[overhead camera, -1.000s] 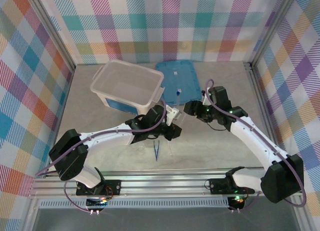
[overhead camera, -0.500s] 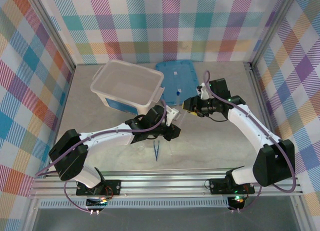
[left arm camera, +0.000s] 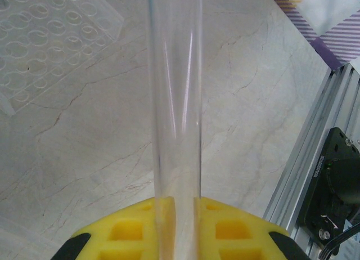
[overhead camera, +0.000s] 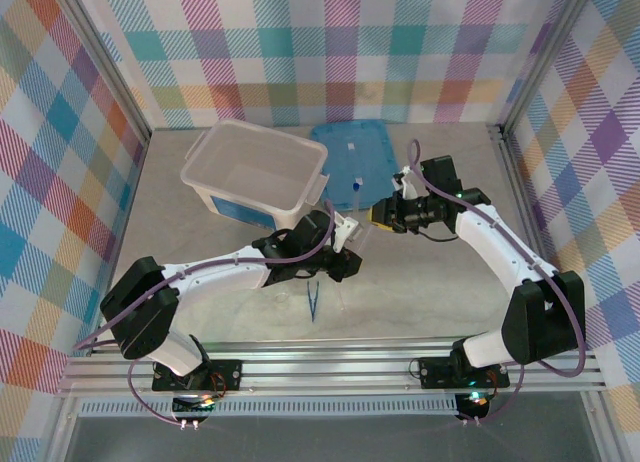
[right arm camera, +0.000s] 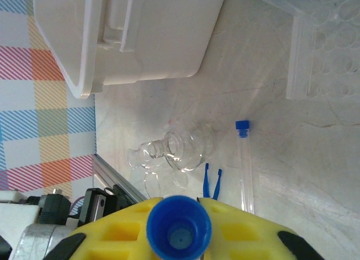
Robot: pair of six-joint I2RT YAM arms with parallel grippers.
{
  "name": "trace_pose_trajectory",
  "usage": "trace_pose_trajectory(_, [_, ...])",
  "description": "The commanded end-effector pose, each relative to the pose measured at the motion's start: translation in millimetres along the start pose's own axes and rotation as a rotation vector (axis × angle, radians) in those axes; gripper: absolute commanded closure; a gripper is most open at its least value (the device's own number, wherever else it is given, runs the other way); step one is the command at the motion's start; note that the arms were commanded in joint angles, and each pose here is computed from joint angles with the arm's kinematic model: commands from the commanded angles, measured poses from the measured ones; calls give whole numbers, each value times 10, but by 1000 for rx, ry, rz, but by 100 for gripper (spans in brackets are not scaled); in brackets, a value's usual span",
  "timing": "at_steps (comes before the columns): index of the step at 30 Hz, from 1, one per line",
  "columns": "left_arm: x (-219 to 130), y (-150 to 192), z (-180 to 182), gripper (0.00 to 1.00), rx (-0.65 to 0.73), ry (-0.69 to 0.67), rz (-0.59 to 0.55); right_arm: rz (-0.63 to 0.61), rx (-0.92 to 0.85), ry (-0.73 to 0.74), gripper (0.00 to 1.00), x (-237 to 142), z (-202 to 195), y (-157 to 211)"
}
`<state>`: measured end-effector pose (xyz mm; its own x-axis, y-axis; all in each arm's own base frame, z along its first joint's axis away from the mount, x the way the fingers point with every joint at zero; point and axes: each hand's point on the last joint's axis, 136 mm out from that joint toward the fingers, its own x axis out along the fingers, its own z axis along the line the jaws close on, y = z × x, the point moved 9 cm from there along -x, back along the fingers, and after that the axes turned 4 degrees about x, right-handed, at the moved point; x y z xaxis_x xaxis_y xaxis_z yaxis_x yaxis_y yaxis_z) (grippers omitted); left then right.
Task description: Organize the chemistry lab equipment
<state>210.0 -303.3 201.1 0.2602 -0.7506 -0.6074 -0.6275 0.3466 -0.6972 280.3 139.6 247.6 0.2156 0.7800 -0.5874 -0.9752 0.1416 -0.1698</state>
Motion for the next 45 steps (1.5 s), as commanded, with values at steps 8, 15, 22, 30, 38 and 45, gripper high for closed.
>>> trace_pose_trajectory(8, [22, -56, 37, 82, 7, -34, 2, 9, -27, -37, 91, -67, 65, -35])
trace_pose_trajectory(15, [-2, -85, 31, 41, -1, -44, -4, -69, -26, 32, 92, -117, 26, -34])
trace_pose_trajectory(22, [-173, -180, 16, 37, -9, -87, -66, -199, -59, 156, 92, -201, 67, -65])
trace_pose_trajectory(30, [-341, -129, 205, 35, -55, -267, -103, -402, -251, 395, 90, -146, 353, 25])
trace_pose_trajectory(38, [-390, -111, 280, 35, -92, -317, -95, -704, -456, 584, 90, 4, 646, 202])
trace_pose_trajectory(45, [-344, -81, 295, 36, -96, -306, -52, -822, -484, 653, 91, 44, 608, 156])
